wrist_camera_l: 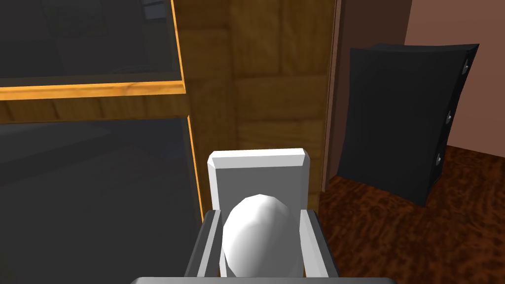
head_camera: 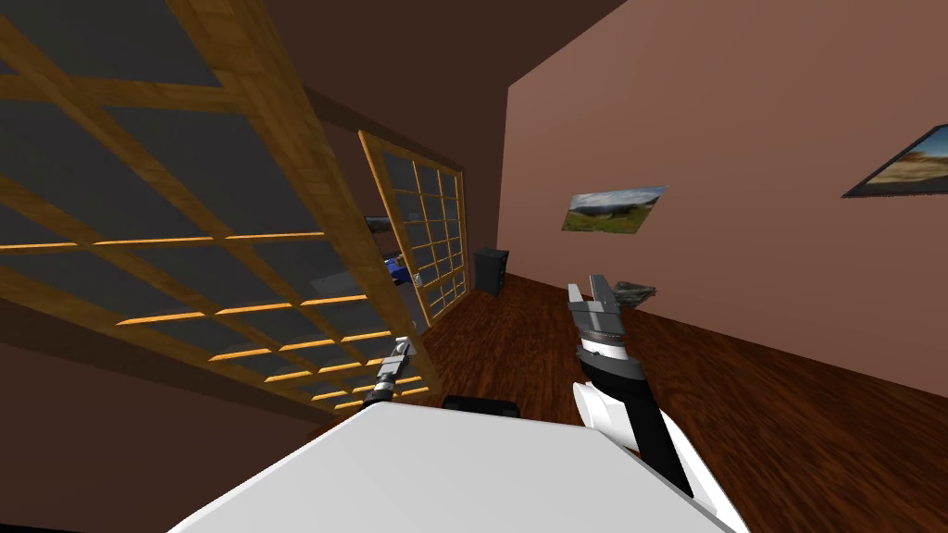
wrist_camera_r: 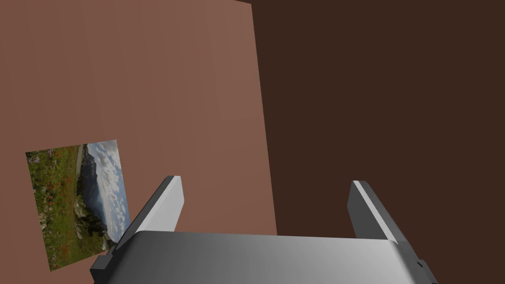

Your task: Pull the door open

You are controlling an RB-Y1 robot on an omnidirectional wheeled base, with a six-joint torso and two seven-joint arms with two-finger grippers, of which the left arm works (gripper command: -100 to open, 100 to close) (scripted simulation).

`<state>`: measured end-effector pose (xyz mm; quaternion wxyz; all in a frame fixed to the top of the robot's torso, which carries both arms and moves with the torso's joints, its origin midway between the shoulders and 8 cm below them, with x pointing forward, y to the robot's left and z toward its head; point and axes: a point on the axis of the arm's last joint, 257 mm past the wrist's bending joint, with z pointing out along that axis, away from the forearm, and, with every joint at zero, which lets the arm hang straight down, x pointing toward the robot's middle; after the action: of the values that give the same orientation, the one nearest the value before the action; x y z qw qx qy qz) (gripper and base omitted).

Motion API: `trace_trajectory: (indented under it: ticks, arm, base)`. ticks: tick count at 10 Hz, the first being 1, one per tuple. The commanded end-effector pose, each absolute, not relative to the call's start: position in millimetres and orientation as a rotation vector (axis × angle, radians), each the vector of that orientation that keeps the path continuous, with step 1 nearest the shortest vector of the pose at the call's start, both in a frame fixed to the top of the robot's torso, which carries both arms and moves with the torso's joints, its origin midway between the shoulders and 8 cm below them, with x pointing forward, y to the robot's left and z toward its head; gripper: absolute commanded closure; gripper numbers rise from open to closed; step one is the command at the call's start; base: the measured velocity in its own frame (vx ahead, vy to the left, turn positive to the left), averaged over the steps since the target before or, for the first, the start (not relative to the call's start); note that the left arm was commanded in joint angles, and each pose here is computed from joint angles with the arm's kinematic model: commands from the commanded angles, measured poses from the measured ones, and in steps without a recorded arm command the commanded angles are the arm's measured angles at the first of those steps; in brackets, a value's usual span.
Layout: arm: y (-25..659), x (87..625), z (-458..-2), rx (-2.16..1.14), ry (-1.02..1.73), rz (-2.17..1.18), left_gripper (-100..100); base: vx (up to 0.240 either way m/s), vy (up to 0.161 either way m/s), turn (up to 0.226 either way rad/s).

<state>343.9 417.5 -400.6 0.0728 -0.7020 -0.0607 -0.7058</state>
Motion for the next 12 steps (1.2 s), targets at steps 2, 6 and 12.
trace_trajectory:
  ticks: [2, 6, 12]
  arm:
    - [412, 319, -399, -2.139, -0.114, -2.156, 100]
    - [399, 286, -398, -2.196, -0.031, -2.204, 100]
    - [394, 255, -404, -2.219, 0.014, -2.216, 100]
  base:
    - [-0.047, -0.001, 0.047]
    - [-0.052, 0.006, 0.047]
    - [0.001, -0.008, 0.010]
